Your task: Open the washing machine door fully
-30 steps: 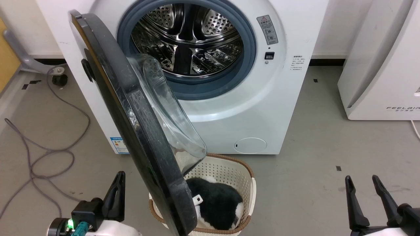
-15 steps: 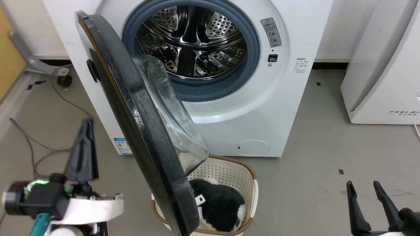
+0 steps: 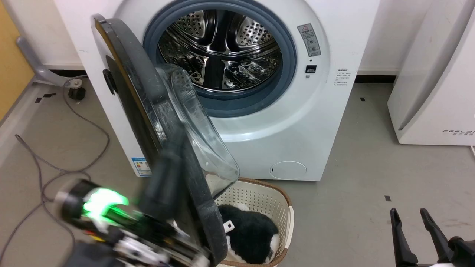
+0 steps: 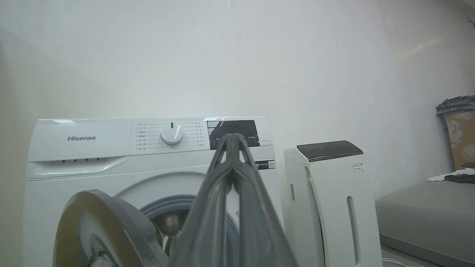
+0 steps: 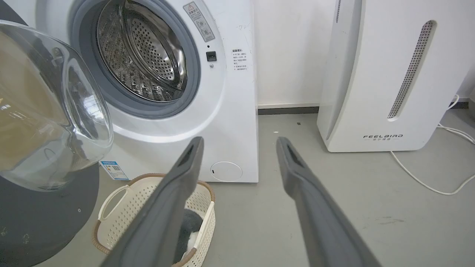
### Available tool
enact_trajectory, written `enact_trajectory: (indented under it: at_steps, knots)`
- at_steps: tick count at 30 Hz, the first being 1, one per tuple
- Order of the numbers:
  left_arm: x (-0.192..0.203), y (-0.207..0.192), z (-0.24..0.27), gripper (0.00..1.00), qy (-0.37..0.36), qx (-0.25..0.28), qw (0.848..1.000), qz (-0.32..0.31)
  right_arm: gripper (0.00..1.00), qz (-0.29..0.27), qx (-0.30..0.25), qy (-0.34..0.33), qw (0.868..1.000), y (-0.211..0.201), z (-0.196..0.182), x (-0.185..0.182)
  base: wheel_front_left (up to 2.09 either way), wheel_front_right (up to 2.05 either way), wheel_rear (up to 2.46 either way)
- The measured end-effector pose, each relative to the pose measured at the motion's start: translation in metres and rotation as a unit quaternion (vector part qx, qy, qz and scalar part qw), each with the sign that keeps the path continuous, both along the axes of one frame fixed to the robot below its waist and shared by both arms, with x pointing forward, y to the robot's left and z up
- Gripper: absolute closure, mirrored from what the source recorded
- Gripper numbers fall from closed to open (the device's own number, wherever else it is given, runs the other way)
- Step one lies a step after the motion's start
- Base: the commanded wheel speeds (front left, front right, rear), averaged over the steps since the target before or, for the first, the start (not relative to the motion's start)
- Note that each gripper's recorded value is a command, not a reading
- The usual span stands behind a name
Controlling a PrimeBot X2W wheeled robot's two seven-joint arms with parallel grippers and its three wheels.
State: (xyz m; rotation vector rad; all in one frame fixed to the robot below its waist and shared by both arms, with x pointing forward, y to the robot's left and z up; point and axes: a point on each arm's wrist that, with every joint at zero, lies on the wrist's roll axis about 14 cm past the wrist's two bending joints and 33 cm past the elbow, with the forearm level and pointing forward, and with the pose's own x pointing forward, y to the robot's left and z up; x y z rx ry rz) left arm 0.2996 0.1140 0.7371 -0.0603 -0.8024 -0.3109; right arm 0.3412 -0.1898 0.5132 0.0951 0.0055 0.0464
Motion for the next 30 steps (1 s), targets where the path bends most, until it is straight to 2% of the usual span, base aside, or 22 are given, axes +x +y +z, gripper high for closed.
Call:
enact_trajectory:
  at_steps: [4, 8, 15, 19, 22, 30]
  knots:
    - [-0.005, -0.036, -0.02, 1.0, 0.056, 0.007, 0.996, -0.071, 0.0, 0.003, 0.0, 0.004, 1.0, 0.002, -0.001, 0.001, 0.0, 0.0, 0.0]
    - [-0.007, -0.061, -0.048, 1.0, 0.128, 0.018, 0.985, -0.118, 0.0, 0.006, 0.0, 0.008, 1.0, 0.003, -0.003, 0.001, 0.0, 0.0, 0.0]
    - [-0.01, -0.09, -0.122, 1.0, 0.287, 0.043, 0.942, -0.167, 0.0, 0.007, 0.0, 0.016, 1.0, 0.004, -0.007, 0.001, 0.0, 0.0, 0.0]
    - [-0.005, -0.092, -0.162, 1.0, 0.35, 0.058, 0.921, -0.159, 0.0, 0.006, 0.0, 0.02, 1.0, 0.004, -0.009, 0.0, 0.0, 0.0, 0.0]
    - [0.002, -0.087, -0.184, 1.0, 0.381, 0.059, 0.912, -0.14, 0.0, 0.006, 0.0, 0.023, 1.0, 0.003, -0.011, -0.001, 0.0, 0.0, 0.0]
    - [0.027, -0.07, -0.199, 1.0, 0.389, 0.038, 0.917, -0.085, 0.0, 0.001, 0.001, 0.031, 1.0, 0.001, -0.016, -0.003, 0.0, 0.0, 0.0]
